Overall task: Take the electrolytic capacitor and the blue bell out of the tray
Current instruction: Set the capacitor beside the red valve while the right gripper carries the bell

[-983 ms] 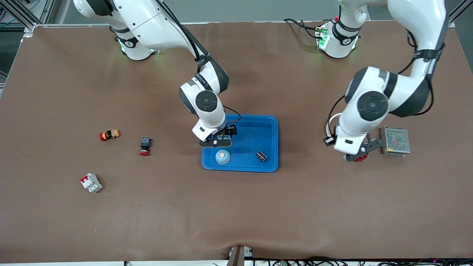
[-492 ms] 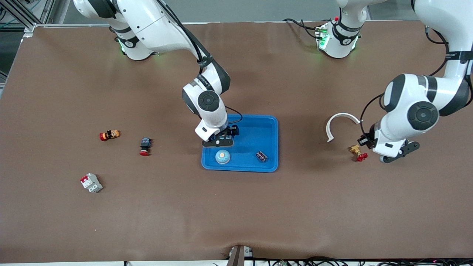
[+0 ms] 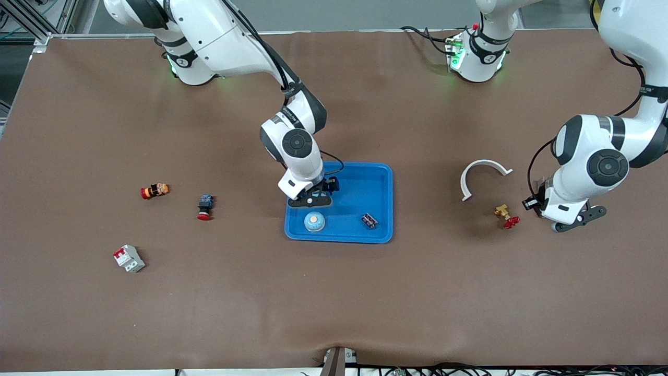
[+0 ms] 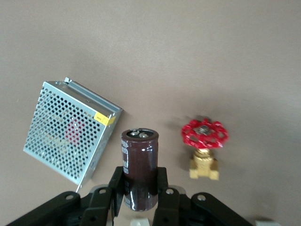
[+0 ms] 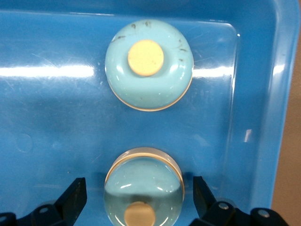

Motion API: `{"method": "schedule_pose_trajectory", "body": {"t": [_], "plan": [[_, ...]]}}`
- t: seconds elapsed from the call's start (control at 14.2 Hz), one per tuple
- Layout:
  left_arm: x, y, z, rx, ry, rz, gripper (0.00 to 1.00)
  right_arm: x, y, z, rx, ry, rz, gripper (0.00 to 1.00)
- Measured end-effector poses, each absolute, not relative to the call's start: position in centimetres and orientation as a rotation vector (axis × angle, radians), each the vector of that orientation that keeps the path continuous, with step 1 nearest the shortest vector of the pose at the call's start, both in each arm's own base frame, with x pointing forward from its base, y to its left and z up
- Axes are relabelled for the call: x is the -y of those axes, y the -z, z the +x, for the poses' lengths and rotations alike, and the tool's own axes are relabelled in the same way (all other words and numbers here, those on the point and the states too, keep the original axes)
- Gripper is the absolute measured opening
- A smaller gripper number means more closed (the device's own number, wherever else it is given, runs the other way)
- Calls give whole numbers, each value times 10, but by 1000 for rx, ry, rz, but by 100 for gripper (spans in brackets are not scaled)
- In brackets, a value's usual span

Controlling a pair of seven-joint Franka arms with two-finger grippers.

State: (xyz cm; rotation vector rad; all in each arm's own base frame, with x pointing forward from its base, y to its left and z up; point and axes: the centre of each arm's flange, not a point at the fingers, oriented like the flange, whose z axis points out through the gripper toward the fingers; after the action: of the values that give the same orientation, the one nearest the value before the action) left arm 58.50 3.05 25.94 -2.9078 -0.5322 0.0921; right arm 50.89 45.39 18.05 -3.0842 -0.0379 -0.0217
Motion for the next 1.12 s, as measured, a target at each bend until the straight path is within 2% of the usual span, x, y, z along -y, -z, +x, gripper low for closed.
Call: {"method": "schedule_pose_trajectory", "body": {"t": [0.21,0.35,0.42,0.84,1.12], "plan": [[-37,-232,577,537,-117,-2926,32,-454,-180,509,39,23,-3084,95],[-39,-217,571,530,-142,-2938,32,-454,-181,509,39,24,-3084,74],[-42,-211,569,512,-159,-2945,32,-454,-181,510,39,26,-3084,67],[-71,-185,559,477,-200,-2985,32,-455,-194,521,29,36,-3086,67],[-71,-185,559,476,-199,-2986,32,-451,-233,539,40,-39,-3128,67]]}}
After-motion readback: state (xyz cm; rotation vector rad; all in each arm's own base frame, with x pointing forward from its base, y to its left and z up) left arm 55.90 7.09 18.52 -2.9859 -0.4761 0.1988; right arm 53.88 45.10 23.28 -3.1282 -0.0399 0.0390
